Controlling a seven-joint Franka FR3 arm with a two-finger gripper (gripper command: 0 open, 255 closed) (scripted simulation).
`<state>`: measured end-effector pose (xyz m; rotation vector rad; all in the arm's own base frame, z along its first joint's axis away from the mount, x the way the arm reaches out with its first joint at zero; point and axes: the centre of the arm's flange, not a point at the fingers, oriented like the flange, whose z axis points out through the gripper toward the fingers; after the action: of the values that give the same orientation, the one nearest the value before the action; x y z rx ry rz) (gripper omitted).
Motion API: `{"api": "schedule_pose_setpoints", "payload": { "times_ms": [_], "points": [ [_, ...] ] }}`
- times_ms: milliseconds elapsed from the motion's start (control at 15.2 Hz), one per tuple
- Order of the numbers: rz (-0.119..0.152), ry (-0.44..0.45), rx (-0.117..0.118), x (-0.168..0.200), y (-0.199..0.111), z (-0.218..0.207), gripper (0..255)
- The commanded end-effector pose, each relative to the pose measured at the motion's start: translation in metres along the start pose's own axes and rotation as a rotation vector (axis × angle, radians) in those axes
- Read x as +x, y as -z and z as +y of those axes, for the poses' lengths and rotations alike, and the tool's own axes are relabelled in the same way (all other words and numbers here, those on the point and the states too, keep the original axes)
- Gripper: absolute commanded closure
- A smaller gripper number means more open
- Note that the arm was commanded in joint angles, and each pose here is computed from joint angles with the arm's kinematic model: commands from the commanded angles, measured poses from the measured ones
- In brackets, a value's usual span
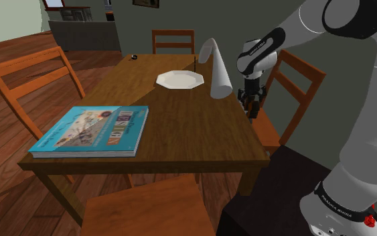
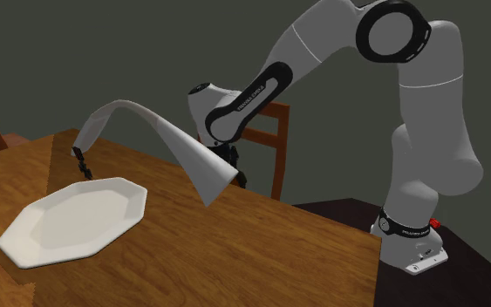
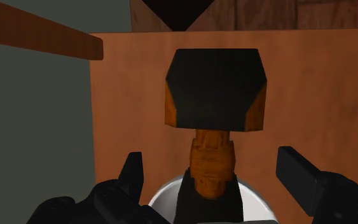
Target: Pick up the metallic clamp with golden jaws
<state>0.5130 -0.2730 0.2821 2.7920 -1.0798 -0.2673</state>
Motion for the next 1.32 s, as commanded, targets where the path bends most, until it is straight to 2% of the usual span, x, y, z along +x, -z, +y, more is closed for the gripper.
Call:
{"api": "schedule_pose_setpoints", "payload": {
  "times_ms": [0, 198, 264, 858, 1254],
  "points": [
    [0.0, 0.0, 0.0, 0.001, -0.01, -0.002, 0],
    [0.0, 0.0, 0.0, 0.002, -0.019, -0.004, 0],
    [0.0, 0.0, 0.0, 0.002, -0.019, -0.004, 255],
    [0.0, 0.0, 0.0, 0.002, -0.019, -0.004, 255],
    [0.0, 0.0, 0.0, -0.002, 0.012, 0.002, 255]
  ]
}}
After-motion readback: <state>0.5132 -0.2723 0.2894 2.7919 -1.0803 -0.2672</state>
